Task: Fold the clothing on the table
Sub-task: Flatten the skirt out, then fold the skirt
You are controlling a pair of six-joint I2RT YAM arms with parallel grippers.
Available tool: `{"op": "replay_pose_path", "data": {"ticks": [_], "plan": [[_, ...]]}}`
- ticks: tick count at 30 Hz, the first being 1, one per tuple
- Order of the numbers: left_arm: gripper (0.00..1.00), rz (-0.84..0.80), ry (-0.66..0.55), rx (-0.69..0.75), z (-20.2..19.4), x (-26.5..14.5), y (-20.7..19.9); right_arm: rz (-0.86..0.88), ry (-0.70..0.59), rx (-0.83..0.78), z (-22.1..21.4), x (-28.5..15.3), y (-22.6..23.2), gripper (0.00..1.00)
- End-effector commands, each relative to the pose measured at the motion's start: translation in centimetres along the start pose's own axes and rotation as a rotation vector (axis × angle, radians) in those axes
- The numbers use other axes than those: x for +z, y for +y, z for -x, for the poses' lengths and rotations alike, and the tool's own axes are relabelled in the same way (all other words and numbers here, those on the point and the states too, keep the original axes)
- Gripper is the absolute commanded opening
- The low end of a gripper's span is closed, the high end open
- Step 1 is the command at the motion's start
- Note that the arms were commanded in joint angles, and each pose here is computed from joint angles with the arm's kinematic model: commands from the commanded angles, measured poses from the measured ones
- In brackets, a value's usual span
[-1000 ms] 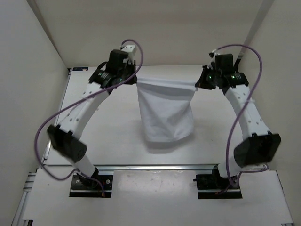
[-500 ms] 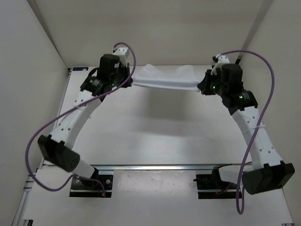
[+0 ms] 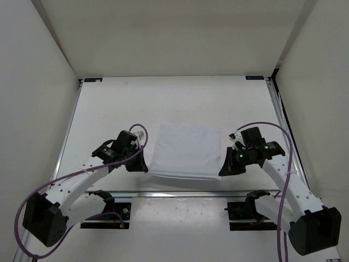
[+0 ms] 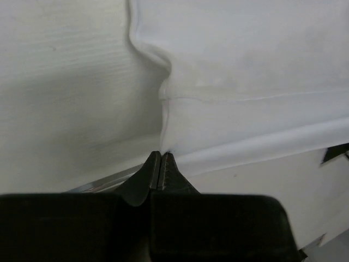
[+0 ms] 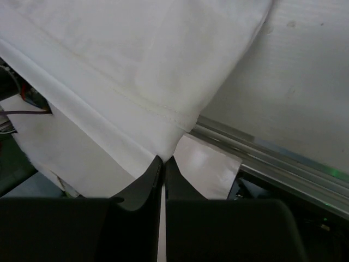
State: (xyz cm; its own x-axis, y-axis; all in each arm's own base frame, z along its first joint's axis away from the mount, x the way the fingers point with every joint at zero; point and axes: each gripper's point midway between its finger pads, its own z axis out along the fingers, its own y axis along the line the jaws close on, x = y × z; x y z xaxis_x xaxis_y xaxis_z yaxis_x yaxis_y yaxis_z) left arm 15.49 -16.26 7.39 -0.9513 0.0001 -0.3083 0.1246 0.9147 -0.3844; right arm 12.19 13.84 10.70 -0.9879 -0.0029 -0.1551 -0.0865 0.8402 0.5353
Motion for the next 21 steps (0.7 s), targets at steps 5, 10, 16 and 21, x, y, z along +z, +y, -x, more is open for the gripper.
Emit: {"op": "replay_pose_path", "data": {"ticks": [5,10,16,21], "plan": [[0.00,-0.026,-0.159,-0.053,5.8,-2.0,-2.3,0.036,0.057,0.055,0.3,-0.3,1.5,0.00],[0.00,-0.025,-0.214,-0.027,11.2,-0.5,-5.2,-0.018,-0.020,0.021,6.0,-0.3,0.6,0.00],[0.00,0.052,-0.270,-0.037,16.2,1.4,-5.5,-0.030,-0.087,0.044,11.9,0.4,-0.4,0.01],[0.00,0.128,-0.296,-0.044,19.5,2.4,-4.9,-0.022,-0.129,0.040,15.8,0.8,-0.8,0.00]]}}
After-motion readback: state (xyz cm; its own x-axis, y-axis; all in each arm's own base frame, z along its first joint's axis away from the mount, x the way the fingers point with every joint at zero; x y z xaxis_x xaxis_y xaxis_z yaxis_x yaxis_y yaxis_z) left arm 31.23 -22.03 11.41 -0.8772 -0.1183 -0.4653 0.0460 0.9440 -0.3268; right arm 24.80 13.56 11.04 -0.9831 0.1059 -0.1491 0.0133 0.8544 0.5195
